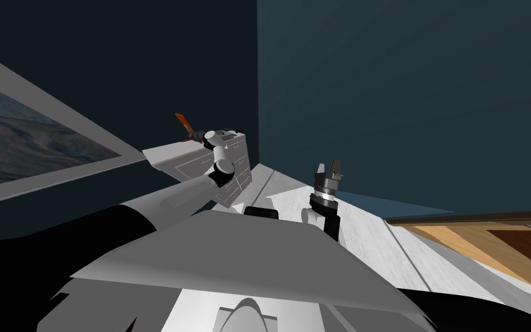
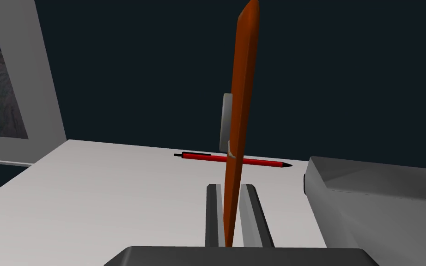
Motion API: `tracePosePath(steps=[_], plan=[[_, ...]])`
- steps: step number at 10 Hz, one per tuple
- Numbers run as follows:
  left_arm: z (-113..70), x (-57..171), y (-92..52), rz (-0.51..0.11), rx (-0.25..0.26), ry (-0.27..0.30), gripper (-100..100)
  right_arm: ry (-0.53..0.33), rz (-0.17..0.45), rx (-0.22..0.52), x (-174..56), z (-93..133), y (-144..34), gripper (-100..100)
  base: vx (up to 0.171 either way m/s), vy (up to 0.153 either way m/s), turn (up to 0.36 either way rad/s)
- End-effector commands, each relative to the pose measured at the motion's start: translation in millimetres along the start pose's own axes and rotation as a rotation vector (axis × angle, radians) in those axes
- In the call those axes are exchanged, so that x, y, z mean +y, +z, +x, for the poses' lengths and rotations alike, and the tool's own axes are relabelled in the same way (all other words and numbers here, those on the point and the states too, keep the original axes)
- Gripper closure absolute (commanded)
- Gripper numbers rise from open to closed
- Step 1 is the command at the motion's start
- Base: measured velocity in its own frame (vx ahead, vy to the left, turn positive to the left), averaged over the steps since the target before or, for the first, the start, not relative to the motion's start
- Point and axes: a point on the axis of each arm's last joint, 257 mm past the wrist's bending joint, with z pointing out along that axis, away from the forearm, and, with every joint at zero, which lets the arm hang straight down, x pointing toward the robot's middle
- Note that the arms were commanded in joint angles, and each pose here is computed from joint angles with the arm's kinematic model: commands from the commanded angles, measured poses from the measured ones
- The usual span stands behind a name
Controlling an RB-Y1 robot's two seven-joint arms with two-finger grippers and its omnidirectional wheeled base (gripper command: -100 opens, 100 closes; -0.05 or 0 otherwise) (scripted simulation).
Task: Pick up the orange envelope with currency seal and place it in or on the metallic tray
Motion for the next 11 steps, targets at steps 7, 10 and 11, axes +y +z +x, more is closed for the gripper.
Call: tracePosePath(steps=[7, 10, 11], plan=[[70.5, -29.1, 15.6, 0.078, 0.059, -0.025, 100, 0.000, 0.000, 0.000, 0.0, 0.0, 0.0, 0, 0.085, -0.157, -0.005], [72.0, -24.8, 7.2, 0.089, 0.011, -0.031, 100, 0.000, 0.000, 0.000, 0.0, 0.0, 0.0, 0, 0.106, 0.008, -0.080], [67.7, -20.0, 2.7, 0.084, -0.011, -0.028, 100, 0.000, 0.000, 0.000, 0.0, 0.0, 0.0, 0, 0.097, 0.131, -0.098]])
